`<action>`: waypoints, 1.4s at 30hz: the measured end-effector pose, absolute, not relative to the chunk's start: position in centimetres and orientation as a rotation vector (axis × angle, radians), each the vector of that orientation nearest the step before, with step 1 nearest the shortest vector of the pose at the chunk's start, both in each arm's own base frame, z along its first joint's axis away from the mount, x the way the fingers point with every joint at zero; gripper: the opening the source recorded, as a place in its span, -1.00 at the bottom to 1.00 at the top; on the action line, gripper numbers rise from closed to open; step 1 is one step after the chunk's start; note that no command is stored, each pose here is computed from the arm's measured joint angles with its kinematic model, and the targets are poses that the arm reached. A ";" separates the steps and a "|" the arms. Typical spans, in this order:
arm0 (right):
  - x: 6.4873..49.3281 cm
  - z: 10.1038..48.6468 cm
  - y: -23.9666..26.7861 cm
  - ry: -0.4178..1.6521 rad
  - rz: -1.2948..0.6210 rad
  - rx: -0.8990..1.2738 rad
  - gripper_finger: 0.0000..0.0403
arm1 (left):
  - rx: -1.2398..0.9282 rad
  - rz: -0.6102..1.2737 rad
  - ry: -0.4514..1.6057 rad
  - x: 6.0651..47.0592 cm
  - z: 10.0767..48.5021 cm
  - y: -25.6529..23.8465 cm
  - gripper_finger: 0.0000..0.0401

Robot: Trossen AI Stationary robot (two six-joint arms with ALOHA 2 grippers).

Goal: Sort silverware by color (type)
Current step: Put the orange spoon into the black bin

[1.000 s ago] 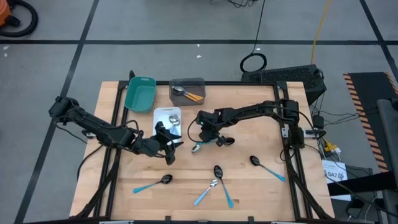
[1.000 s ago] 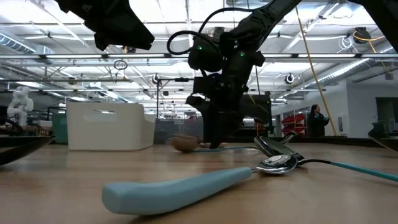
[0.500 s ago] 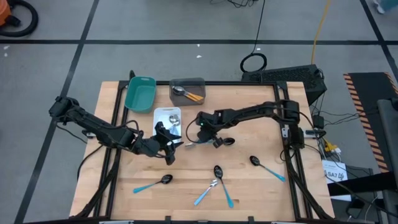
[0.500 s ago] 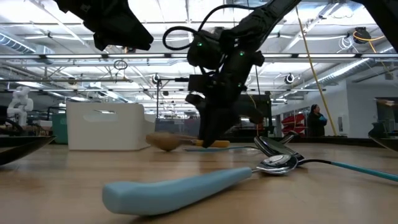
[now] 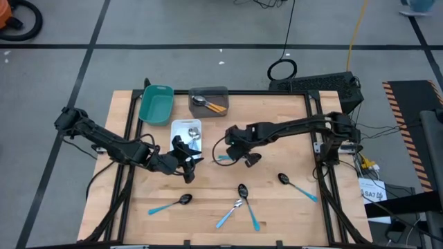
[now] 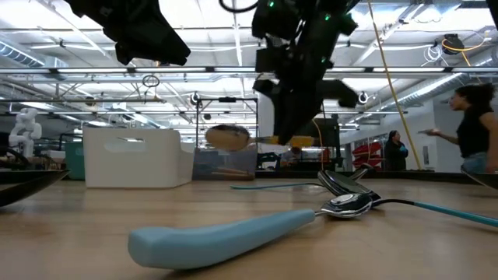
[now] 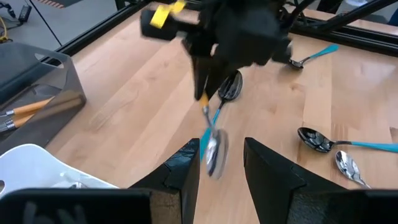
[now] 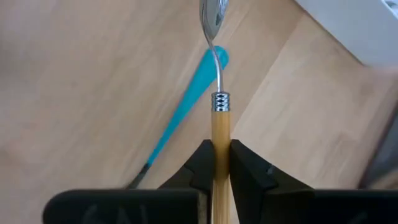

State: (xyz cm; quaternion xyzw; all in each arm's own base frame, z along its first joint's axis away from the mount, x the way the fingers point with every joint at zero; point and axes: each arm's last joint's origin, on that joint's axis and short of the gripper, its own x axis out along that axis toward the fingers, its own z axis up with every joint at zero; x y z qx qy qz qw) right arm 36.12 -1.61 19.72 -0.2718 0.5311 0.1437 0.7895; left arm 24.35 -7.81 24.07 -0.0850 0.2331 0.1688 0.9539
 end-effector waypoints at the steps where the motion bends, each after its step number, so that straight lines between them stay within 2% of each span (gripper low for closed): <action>1: 35.8 20.1 -1.3 1.154 0.300 -0.574 -0.87 | -0.174 0.342 0.472 24.3 24.1 -7.8 -0.38; 11: 32.4 23.2 1.9 1.272 0.133 -0.358 -0.87 | -0.181 0.330 0.467 24.3 24.1 -8.2 -0.38; 18: 30.3 23.9 5.5 1.254 -0.097 -0.384 -0.87 | -0.209 0.324 0.442 24.4 24.3 -8.3 -0.38; 24: 29.0 22.6 8.0 1.137 -0.299 -0.458 -0.87 | -0.195 0.306 0.423 24.3 24.5 -8.7 -0.38; 33: 27.5 21.3 10.5 0.971 -0.487 -0.544 -0.87 | -0.170 0.301 0.399 24.4 24.7 -9.0 -0.38; 42: 27.0 21.5 11.7 0.929 -0.482 -0.618 -0.87 | -0.048 0.283 0.445 26.6 21.9 -10.0 -0.38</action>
